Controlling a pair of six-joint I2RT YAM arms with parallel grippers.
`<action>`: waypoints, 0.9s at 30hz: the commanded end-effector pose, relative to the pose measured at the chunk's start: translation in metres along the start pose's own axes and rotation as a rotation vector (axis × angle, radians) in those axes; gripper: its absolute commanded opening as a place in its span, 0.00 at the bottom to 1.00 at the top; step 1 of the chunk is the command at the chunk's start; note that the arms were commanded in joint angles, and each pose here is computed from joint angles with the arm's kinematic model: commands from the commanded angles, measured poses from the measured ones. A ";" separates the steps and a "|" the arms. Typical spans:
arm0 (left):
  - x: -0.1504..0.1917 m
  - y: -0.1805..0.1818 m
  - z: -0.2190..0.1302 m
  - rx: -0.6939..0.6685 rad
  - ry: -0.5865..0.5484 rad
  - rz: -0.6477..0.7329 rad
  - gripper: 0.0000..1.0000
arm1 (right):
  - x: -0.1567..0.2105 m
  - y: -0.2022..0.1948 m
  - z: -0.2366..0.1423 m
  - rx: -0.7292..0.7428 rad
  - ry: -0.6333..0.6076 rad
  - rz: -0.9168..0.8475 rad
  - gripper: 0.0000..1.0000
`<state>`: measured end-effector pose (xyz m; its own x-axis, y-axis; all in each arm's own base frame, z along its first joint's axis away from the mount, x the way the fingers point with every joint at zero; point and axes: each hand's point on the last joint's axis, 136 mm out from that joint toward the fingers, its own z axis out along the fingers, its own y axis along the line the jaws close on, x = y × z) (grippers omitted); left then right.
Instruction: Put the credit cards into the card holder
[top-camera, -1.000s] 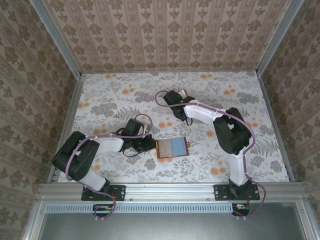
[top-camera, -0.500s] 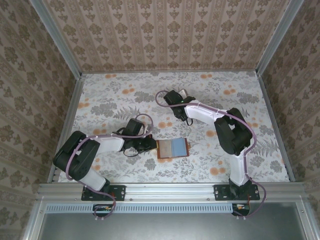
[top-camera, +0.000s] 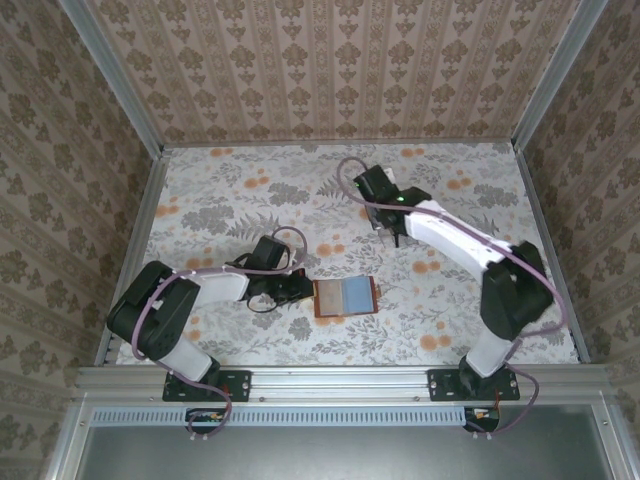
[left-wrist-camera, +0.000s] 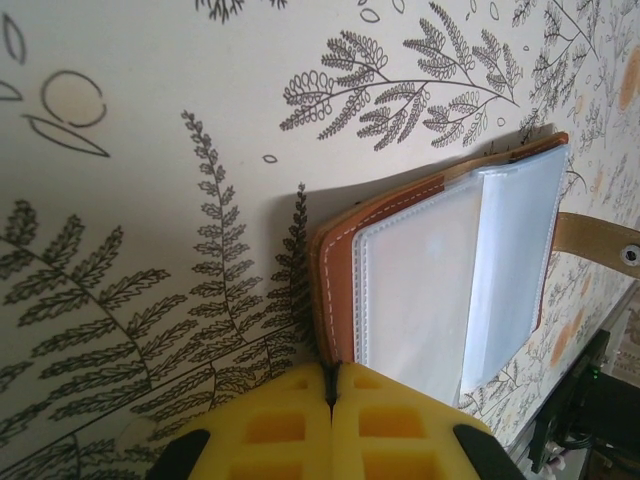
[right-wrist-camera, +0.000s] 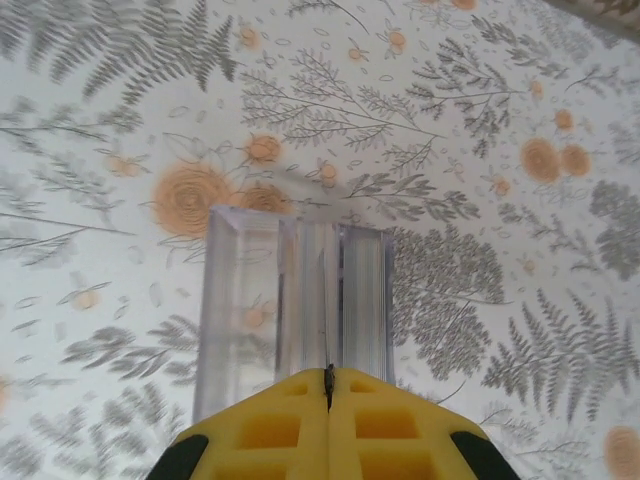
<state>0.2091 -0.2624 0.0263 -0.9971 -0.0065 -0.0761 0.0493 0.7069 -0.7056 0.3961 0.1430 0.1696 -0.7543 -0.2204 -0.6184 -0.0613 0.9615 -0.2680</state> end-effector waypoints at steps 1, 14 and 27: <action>0.002 -0.002 -0.004 -0.011 -0.003 0.020 0.04 | 0.028 0.026 -0.030 -0.269 0.045 0.087 0.00; 0.007 0.005 -0.006 -0.040 0.011 0.018 0.07 | 0.129 0.123 -0.080 -1.059 0.284 0.368 0.00; 0.005 0.004 0.001 -0.038 0.025 0.011 0.02 | 0.163 0.131 -0.035 -1.083 0.407 0.470 0.00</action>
<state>0.2056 -0.2571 0.0233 -0.9976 -0.0015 -0.0687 0.0460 0.7285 -0.6835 0.2408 0.2377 0.0634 -0.9806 0.0549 -0.1879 -0.1073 0.6520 0.7506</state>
